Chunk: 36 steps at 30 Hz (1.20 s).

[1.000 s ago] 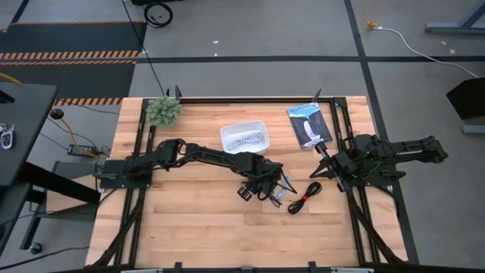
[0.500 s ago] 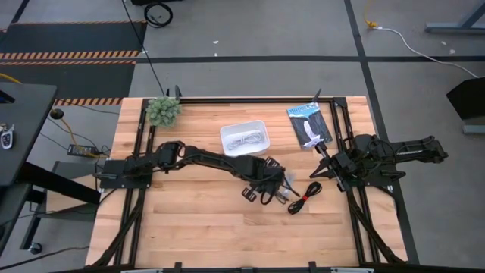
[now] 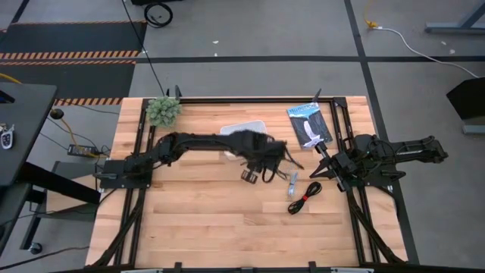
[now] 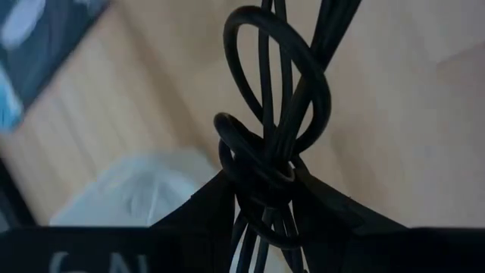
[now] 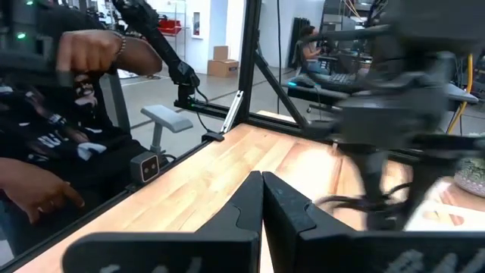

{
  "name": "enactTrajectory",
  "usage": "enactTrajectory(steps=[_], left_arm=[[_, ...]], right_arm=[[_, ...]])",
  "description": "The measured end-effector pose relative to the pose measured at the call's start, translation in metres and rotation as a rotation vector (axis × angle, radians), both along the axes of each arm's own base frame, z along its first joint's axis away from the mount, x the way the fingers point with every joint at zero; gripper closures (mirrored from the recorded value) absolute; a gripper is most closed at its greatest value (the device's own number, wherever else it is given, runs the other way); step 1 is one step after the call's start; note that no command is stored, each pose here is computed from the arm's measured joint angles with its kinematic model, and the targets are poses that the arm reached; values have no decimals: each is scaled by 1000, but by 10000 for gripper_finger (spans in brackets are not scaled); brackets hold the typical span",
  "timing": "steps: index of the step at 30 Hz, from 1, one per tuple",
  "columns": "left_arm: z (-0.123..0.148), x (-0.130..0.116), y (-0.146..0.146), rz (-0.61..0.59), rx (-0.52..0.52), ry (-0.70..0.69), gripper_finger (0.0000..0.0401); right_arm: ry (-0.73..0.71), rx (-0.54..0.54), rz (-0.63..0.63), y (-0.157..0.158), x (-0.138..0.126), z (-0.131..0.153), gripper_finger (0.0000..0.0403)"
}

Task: Pick and place USB-C Cables
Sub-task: Put the left black charger cable into the white bin

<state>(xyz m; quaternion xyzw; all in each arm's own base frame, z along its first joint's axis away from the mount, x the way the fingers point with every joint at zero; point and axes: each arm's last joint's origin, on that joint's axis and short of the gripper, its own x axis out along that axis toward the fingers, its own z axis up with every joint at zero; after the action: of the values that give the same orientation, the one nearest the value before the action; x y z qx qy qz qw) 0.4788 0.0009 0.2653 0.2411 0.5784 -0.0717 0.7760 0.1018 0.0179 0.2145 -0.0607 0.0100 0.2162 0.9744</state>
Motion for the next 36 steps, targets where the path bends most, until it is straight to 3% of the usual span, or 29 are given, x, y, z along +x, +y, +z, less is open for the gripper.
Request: enactTrajectory(steps=[7,14,18,22,36], left_arm=[[35,-25,51,170,-68,-40,276],[75,-53,76,210,-144,-115,276],[77,-60,95,242,-226,-114,276],[68,-63,113,290,-266,-93,276],[-23,-66,152,485,-311,18,276]], right_arm=[[-2,0,0,0,0,0,387],[-7,0,0,0,0,1,387],[-7,0,1,0,0,1,387],[-8,1,0,0,0,1,387],[-8,0,0,0,0,1,387]])
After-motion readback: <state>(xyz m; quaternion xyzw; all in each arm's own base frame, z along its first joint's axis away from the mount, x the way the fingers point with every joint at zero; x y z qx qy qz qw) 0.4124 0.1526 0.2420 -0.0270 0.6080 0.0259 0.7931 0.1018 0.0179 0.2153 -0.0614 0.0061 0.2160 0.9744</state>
